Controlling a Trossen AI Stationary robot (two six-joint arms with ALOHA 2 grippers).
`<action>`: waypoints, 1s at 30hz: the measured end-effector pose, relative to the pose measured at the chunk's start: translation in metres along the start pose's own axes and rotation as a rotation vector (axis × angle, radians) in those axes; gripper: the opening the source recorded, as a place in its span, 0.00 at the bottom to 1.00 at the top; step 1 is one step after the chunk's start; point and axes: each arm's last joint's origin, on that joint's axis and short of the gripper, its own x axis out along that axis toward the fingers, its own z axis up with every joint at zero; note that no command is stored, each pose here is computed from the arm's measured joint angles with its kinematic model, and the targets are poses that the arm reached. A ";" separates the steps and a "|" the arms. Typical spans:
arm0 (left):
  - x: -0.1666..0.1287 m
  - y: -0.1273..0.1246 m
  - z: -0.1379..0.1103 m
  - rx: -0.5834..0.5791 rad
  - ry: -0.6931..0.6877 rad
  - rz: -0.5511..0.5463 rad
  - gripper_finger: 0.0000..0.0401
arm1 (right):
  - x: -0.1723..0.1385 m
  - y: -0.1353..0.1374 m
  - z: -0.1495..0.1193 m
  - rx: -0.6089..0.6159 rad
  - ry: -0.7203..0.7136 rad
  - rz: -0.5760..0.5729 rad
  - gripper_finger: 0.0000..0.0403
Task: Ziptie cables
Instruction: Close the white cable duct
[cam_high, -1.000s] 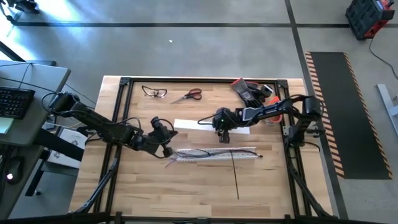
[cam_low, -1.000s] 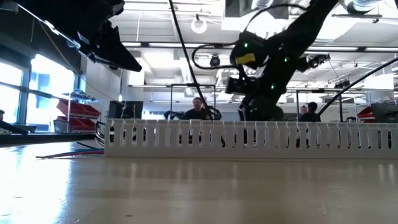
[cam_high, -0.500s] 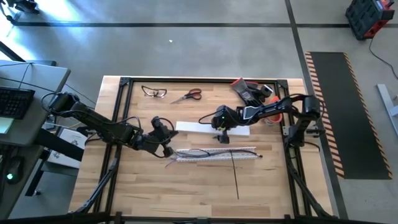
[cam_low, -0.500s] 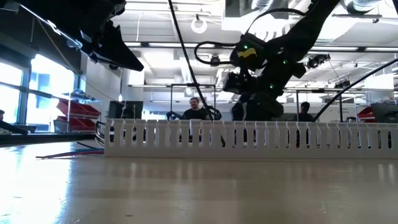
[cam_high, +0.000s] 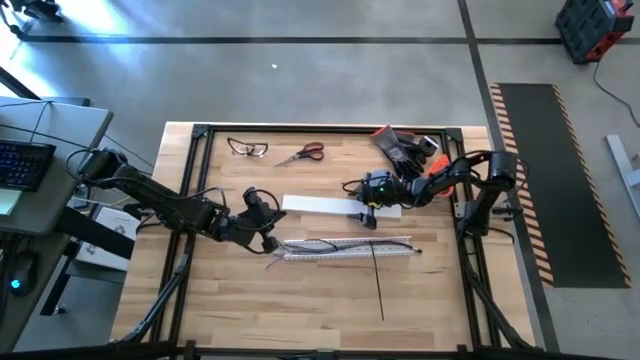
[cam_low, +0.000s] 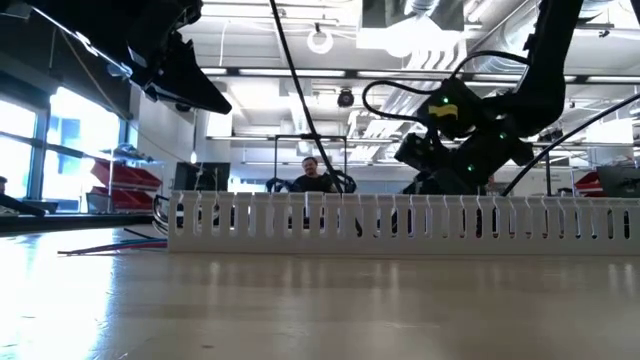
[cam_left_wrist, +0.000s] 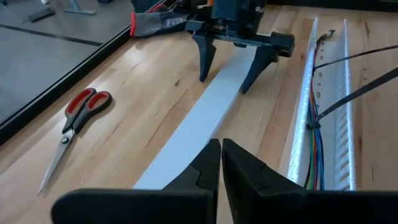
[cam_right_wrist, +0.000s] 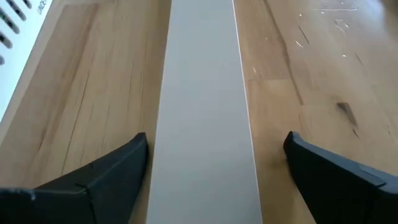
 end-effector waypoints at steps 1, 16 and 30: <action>0.000 0.000 0.000 0.000 -0.001 0.002 0.00 | 0.000 0.000 -0.002 -0.003 0.009 0.003 0.88; 0.000 -0.001 0.006 -0.049 -0.058 0.012 0.00 | 0.018 -0.002 -0.010 0.052 -0.018 -0.040 0.51; -0.035 0.016 0.032 -0.109 -0.222 0.006 0.00 | -0.044 0.019 0.038 0.101 -0.134 -0.037 0.51</action>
